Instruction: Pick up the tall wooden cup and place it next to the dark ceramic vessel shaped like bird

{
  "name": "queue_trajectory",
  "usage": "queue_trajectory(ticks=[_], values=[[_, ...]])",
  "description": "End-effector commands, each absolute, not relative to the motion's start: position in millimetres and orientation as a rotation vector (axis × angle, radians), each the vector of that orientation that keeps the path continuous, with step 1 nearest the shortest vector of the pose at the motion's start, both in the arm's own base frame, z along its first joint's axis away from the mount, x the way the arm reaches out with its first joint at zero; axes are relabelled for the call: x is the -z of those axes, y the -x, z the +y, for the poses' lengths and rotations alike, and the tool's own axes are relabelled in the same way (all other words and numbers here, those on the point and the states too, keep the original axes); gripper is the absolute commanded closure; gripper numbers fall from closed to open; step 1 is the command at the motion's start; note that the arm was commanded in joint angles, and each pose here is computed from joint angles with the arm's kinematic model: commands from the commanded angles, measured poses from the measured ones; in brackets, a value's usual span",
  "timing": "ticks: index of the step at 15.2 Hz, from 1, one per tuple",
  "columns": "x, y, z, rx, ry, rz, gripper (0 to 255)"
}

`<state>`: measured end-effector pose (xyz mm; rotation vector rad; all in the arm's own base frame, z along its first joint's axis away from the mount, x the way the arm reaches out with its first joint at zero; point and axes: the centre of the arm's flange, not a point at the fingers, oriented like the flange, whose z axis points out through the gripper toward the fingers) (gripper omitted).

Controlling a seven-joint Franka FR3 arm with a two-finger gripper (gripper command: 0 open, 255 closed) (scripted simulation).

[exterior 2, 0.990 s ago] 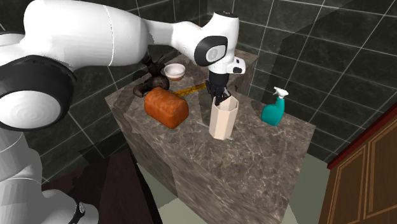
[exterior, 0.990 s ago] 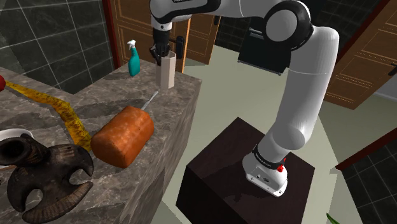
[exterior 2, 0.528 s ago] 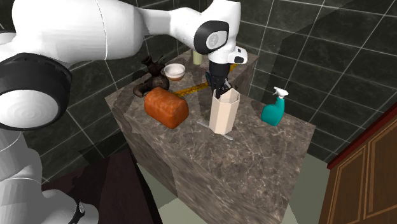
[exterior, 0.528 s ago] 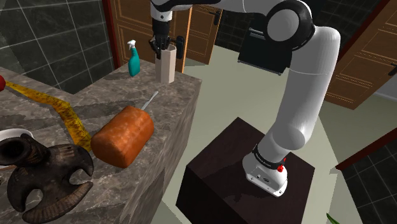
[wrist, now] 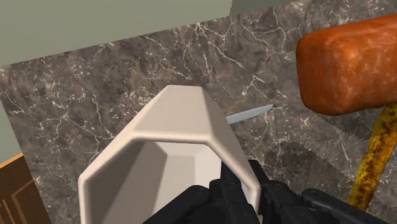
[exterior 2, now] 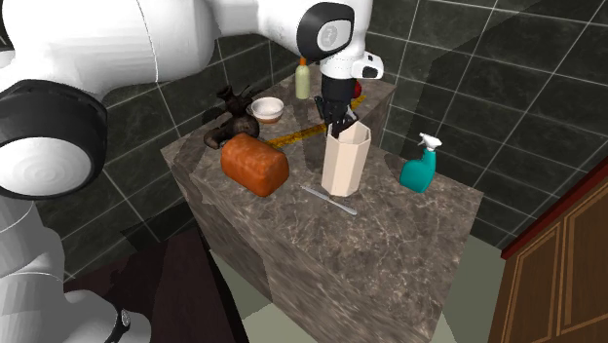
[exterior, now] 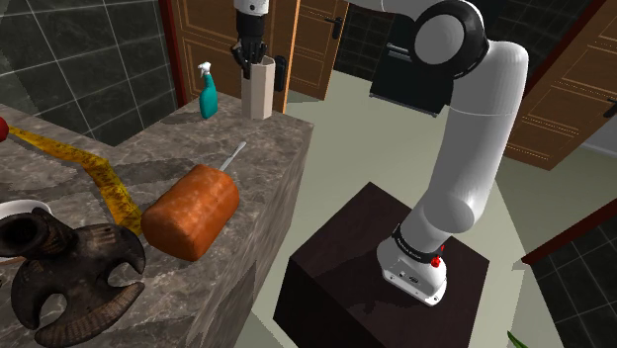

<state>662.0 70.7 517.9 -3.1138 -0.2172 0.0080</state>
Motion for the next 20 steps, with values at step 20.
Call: queue_trajectory(ticks=[20], values=[[-629.5, -662.1, 70.7, -0.007, 3.114, -0.218, 255]])
